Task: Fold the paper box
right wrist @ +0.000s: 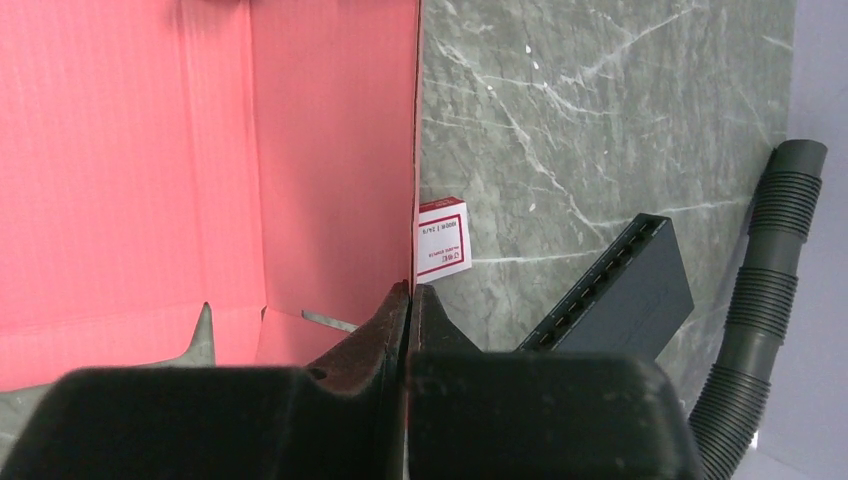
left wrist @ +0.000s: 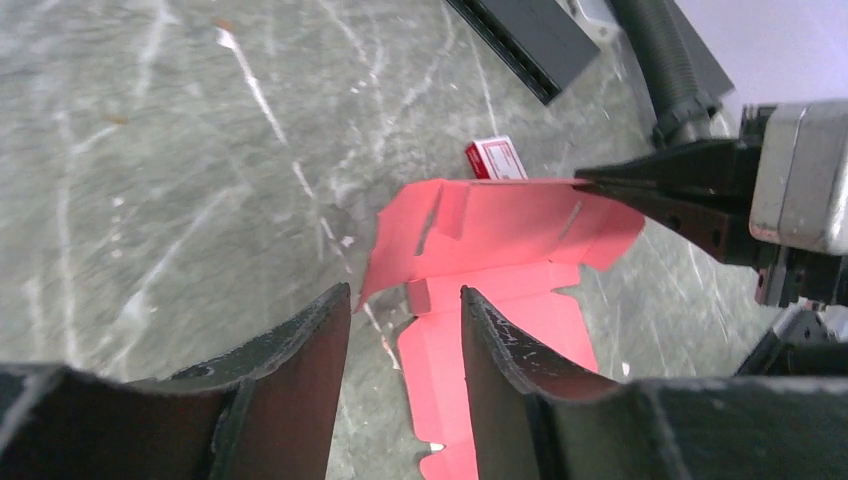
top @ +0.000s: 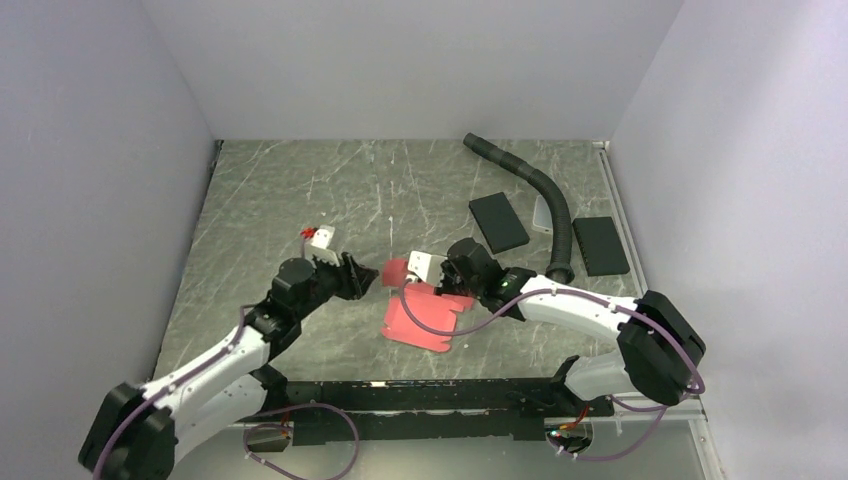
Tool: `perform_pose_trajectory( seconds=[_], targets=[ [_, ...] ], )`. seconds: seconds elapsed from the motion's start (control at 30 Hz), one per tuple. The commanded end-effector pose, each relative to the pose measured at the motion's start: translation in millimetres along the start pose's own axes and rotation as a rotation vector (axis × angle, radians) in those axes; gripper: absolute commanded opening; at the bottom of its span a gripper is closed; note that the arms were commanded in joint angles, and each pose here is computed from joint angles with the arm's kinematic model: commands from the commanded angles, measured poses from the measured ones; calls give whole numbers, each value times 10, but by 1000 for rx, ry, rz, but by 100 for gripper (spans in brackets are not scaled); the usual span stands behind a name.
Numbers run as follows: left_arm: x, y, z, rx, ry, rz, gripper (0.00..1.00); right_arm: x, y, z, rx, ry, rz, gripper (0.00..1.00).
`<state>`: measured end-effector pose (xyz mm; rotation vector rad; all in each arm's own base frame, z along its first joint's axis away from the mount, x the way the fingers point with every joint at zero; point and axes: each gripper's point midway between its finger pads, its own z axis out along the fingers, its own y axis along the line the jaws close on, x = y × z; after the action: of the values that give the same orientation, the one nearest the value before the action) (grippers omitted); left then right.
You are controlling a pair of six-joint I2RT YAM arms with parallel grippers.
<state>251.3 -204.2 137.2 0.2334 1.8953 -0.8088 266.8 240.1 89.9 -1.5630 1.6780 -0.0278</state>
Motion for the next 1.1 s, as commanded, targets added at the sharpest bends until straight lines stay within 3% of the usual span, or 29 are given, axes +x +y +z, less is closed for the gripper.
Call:
perform_pose_trajectory(
  seconds=[0.0,0.13,0.43,0.7,1.07],
  targets=[
    [18,396,-216,-223,-66,-87,50,-110,-163,-76,78,-47,-40,0],
    [5,513,-287,-271,-105,-79,50,-127,-176,-88,90,-53,-57,0],
    [148,554,16,-255,-16,-64,45,-242,72,-34,148,-55,-238,0],
    [222,655,-21,-277,-8,-26,44,-253,166,-15,179,-66,-307,0],
    [357,524,63,-129,3,96,47,-227,333,18,152,-58,-371,0]
  ],
)
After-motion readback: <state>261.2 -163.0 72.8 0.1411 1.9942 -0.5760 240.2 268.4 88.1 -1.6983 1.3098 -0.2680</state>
